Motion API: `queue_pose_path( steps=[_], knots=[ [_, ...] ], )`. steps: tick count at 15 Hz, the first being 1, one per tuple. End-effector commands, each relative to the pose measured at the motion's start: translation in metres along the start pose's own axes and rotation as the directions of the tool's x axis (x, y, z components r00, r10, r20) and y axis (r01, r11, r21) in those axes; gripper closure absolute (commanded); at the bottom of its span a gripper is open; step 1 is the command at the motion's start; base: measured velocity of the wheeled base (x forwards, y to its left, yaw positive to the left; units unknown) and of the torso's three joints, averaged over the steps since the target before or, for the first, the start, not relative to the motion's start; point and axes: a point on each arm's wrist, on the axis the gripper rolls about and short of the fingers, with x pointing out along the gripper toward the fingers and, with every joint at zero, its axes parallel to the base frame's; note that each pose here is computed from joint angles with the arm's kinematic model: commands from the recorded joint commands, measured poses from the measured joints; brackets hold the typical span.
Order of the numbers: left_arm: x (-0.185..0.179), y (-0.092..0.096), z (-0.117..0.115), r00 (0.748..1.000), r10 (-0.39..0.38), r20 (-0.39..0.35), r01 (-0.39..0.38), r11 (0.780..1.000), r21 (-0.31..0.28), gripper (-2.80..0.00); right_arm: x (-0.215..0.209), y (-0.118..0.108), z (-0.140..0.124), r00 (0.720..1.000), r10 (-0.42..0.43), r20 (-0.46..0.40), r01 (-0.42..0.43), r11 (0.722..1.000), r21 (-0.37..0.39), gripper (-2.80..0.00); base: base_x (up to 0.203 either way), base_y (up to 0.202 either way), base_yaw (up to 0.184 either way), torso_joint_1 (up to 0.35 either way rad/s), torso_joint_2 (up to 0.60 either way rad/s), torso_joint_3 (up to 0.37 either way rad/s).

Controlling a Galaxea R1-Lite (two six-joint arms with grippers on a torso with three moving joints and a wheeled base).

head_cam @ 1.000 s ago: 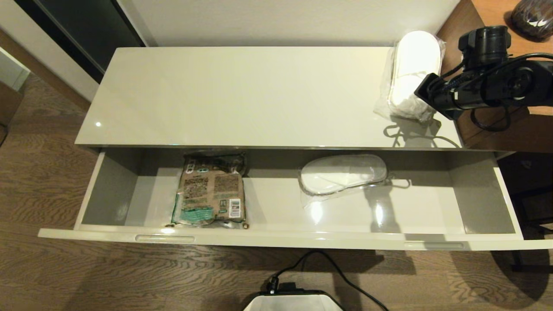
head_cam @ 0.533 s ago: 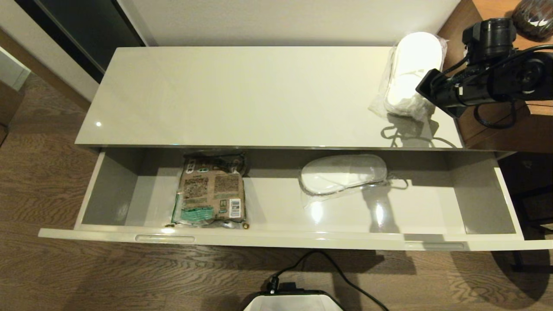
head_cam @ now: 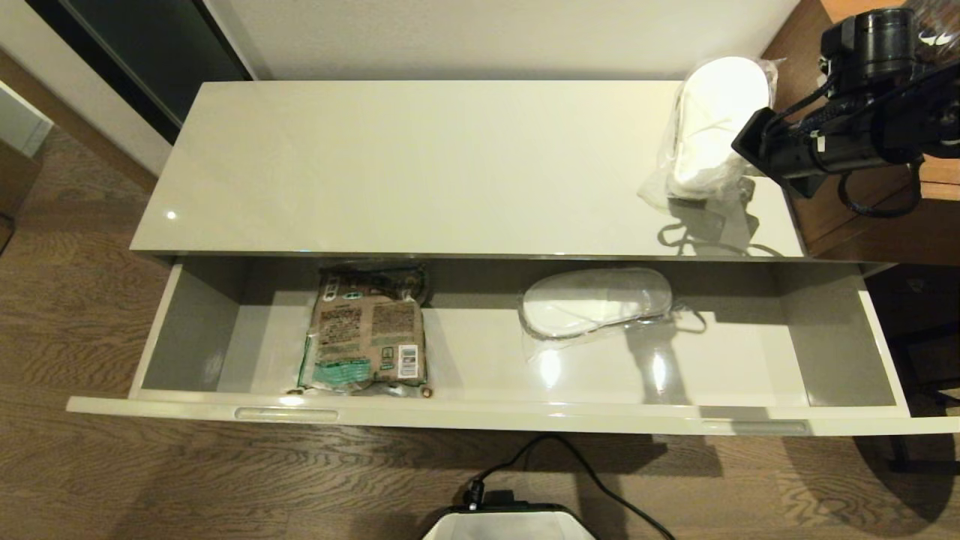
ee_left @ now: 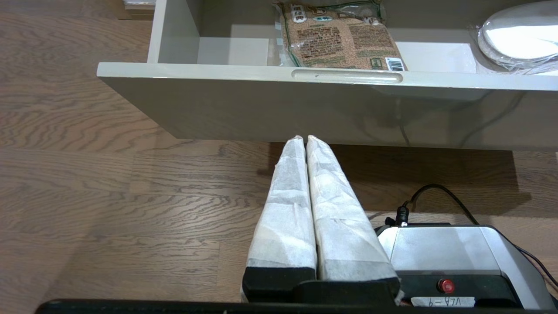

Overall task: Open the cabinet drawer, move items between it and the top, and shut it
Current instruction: Pick up the disposable slippers on the table

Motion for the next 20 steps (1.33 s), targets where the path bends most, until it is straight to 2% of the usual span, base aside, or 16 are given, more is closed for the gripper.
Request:
queue_pose_path(
  steps=[1,11,17,20],
  knots=[
    [0.000,0.000,0.000,1.000,0.000,0.000,0.000,1.000,0.000,0.00,-0.019,0.004,0.007,1.000,0.016,0.019,-0.016,1.000,0.019,0.00,0.000,0.000,0.000,0.000,0.00,0.000],
    [0.000,0.000,0.000,1.000,0.000,0.000,0.000,1.000,0.001,0.00,-0.088,0.024,0.002,0.997,0.039,-0.067,-0.031,0.992,0.119,0.00,0.000,0.000,0.000,0.000,0.00,0.000],
    [0.000,0.000,0.000,1.000,0.000,0.000,0.000,1.000,0.001,0.00,-0.146,0.033,-0.004,0.991,0.082,-0.108,-0.067,0.989,0.134,0.00,0.000,0.000,0.000,0.000,0.00,0.000],
    [0.000,0.000,0.000,1.000,0.000,0.000,0.000,1.000,0.001,0.00,-0.175,0.037,-0.009,0.992,0.073,-0.103,-0.058,0.989,0.139,0.00,0.000,0.000,0.000,0.000,0.00,0.000]
  ],
)
